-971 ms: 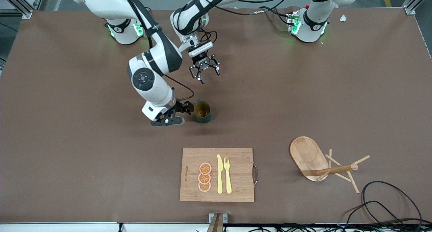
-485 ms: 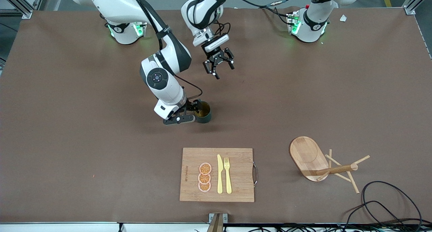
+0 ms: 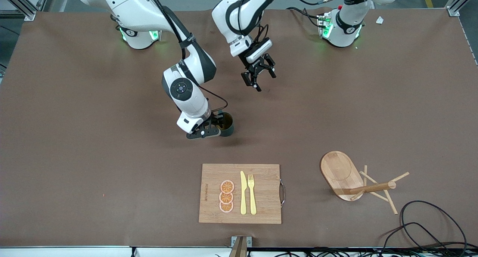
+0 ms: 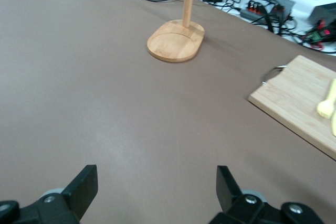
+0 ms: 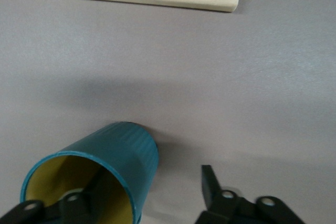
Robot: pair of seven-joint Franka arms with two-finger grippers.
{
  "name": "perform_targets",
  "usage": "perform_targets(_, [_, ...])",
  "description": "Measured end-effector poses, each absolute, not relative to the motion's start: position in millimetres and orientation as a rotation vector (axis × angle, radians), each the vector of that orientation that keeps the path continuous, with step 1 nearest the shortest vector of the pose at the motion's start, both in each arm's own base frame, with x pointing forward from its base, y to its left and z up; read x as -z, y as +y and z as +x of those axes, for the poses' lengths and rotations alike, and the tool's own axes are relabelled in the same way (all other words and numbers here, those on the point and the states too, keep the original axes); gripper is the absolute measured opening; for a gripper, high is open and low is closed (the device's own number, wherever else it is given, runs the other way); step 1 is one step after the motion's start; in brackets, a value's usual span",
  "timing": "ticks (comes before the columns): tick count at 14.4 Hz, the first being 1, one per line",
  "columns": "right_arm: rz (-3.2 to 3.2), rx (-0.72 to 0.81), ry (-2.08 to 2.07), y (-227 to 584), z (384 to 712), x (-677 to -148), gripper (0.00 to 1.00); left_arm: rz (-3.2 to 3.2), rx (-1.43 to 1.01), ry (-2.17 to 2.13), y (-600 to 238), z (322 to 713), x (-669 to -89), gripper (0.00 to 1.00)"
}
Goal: Transfer cup from left to right arm and place
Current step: 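Carry the mug with the right gripper while the left gripper withdraws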
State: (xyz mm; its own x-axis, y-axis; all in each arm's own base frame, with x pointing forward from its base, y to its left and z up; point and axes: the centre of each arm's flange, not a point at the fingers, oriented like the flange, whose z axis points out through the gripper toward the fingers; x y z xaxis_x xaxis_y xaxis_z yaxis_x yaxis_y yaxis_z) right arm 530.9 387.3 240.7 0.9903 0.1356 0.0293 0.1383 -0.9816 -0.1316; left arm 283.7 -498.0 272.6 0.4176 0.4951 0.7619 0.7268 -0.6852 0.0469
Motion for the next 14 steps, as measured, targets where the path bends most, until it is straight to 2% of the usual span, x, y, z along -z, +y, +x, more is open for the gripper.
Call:
perform_targets(1, [-3.004,0.036,-0.231,388.8,530.0,-240.7,0.62,-2.387,1.087,-1.059,-491.9,294.5,-282.8,1.00])
perform_targets(2, [-3.013,0.048,-0.276,389.5,529.7,-240.9,0.46,-2.391,1.039,-1.056,-485.3,305.3,-294.8,1.00])
perform_targets(6, [-3.015,0.075,-0.465,386.1,533.1,-242.6,0.06,-2.423,0.860,-1.039,-447.4,358.4,-353.0,1.00])
perform_targets(9, [-3.017,0.034,-0.619,362.5,546.7,-246.1,0.06,-2.472,0.719,-1.039,-416.5,401.8,-396.9,1.00])
perform_targets(14, [-2.926,-0.019,-0.990,256.7,595.5,-285.1,0.06,-2.536,0.506,-1.007,-352.0,477.4,-460.6,1.00])
